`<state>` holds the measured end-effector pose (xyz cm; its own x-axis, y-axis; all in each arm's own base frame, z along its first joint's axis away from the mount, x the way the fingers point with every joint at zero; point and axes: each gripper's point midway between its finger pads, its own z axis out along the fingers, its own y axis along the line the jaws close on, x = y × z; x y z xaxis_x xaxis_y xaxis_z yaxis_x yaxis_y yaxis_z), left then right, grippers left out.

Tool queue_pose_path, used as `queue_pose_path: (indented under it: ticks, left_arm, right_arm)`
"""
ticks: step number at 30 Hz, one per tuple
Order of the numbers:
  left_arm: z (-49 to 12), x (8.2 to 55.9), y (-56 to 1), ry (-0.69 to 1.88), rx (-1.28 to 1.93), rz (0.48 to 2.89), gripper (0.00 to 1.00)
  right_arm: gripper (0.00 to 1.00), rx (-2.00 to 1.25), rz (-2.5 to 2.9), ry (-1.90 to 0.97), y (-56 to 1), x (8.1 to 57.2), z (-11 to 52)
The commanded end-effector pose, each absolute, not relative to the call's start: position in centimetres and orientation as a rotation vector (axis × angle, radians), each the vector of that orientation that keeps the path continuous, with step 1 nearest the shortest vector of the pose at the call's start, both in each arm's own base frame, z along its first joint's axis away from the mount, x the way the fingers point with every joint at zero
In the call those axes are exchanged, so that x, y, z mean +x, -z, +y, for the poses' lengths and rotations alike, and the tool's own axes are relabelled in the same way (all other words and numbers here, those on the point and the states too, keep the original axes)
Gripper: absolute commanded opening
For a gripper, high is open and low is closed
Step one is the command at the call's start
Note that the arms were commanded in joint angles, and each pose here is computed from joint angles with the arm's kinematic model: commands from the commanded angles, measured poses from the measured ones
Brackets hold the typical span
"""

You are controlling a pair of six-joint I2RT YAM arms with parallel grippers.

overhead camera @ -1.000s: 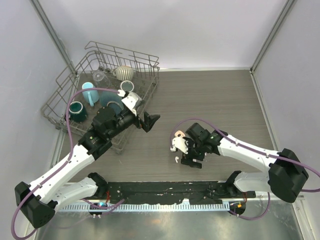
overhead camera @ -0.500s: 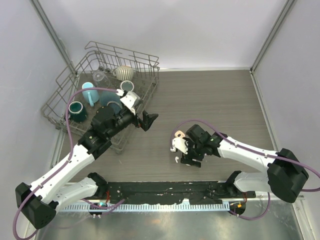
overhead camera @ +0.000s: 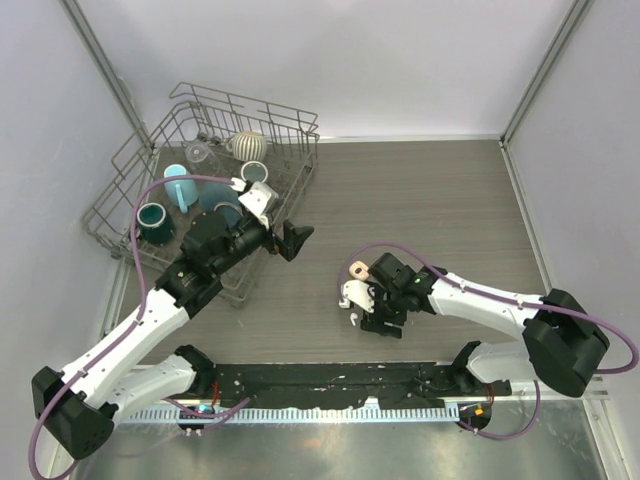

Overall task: Insert the wireless bluetooth earbuds into the charging case
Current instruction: Pick up the earbud from the center of the board.

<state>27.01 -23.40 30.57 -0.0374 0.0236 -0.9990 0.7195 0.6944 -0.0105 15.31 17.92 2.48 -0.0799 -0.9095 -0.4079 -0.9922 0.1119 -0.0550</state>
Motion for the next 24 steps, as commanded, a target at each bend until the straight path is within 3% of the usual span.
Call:
queue_pose_path:
  ticks: [1,13,16,18,24]
  left_arm:
    - [-23.1,27.0,-32.0,0.631,0.623,1.467,1.0]
    - [-22.8,27.2,-31.9,0.621,0.613,1.475,1.0]
    - [-22.6,27.3,-31.9,0.618,0.596,1.482,1.0]
    - [-22.1,27.9,-32.2,0.601,0.538,1.483,1.0]
    - [-21.1,28.6,-33.0,0.63,0.365,1.476,1.0]
  right_arm:
    - [0.72,-1.848,2.067,-0.358,-2.0,15.2,18.5]
    - [0.38,-1.837,2.107,-0.355,-1.3,15.3,18.6]
    - [0.22,-1.82,2.091,-0.336,-1.8,15.8,18.8]
    - [0.04,-1.78,2.086,-0.283,-2.3,16.6,18.7]
    - [0.01,-1.508,1.984,-0.209,-6.6,19.9,19.9]
